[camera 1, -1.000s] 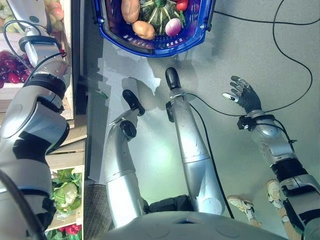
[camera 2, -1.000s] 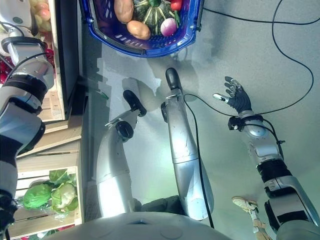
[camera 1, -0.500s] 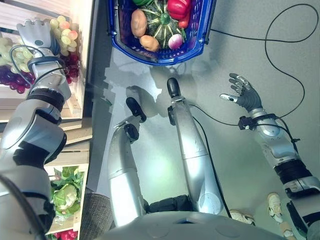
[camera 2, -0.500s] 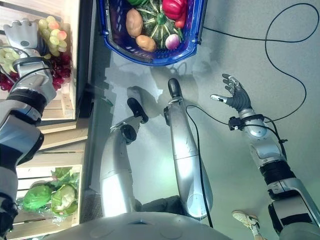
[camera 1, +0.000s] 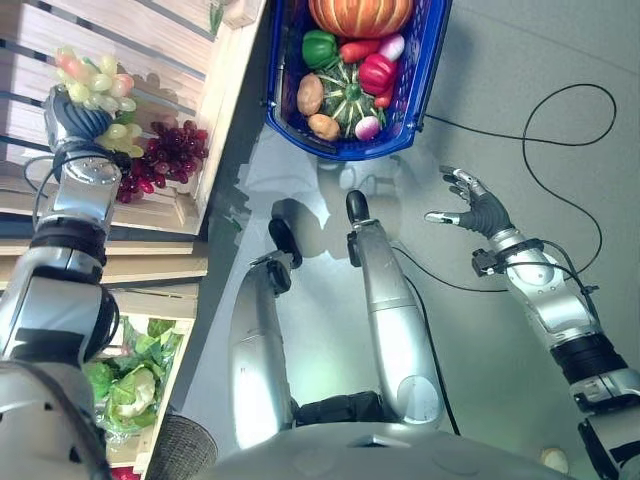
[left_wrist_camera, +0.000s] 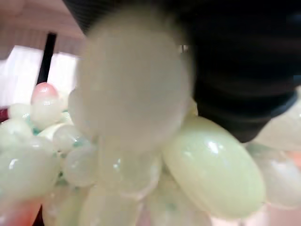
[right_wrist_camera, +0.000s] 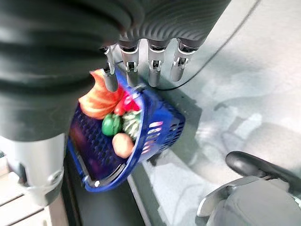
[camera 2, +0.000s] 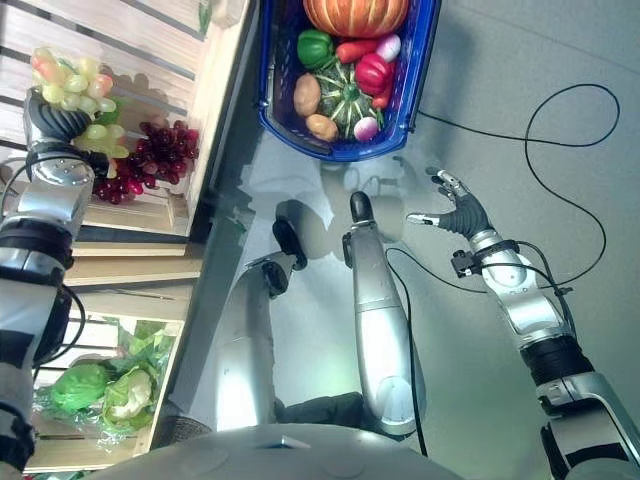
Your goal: Pick up fruits and vegetables into the basket
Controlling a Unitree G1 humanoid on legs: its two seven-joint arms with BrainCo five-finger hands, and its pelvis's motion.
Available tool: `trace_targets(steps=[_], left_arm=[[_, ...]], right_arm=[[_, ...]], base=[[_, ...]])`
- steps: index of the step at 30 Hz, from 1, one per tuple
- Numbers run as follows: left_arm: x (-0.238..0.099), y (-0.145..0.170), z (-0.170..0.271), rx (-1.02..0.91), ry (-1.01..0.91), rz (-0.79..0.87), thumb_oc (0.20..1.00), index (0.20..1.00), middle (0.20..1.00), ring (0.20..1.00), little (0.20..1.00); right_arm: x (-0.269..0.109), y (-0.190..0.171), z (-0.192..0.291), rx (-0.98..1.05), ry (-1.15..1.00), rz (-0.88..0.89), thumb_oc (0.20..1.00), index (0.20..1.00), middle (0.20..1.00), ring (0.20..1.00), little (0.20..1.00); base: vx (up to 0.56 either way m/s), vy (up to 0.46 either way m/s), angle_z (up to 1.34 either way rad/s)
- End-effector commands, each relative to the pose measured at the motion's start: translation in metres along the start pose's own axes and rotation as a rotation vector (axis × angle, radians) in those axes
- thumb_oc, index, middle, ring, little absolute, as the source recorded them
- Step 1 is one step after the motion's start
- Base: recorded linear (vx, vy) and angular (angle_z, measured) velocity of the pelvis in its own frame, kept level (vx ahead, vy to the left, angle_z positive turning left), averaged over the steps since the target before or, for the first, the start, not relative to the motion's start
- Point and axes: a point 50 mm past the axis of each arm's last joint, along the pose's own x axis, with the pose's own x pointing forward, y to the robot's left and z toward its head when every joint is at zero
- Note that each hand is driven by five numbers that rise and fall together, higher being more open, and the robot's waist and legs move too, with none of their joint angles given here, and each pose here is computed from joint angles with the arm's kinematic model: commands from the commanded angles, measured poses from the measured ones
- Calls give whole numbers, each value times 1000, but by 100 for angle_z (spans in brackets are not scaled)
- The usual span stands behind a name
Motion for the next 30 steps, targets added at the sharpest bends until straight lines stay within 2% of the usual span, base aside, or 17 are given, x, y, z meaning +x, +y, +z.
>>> trace_targets(steps=[1,8,14,21,30], left_arm=[[-4,17,14,-174,-129,51,200,200,200,200,200],[-29,-6,58,-336,-414,-81,200,200,200,200,200],[-59,-27,99,-525,-627,-311,200,200,200,200,200],[-101,-53,142,-705,-826,-583,200,200,200,200,200],[-131,-68,171,-730,-952,-710,200,200,200,200,200]], right_arm=[[-5,11,12,-59,-54,29,1000,1000,1000,1000,1000],[15,20,40,-229,-115,84,1000,1000,1000,1000,1000],[50,39,104,-323,-303,67,1000,1000,1000,1000,1000],[74,64,156,-289,-403,23,1000,1000,1000,1000,1000],[81,77,175,-153,-446,-87,1000,1000,1000,1000,1000]], base=[[3,-20,8],[0,-41,9],[-19,-50,13],[-19,-34,5],[-12,-33,6]])
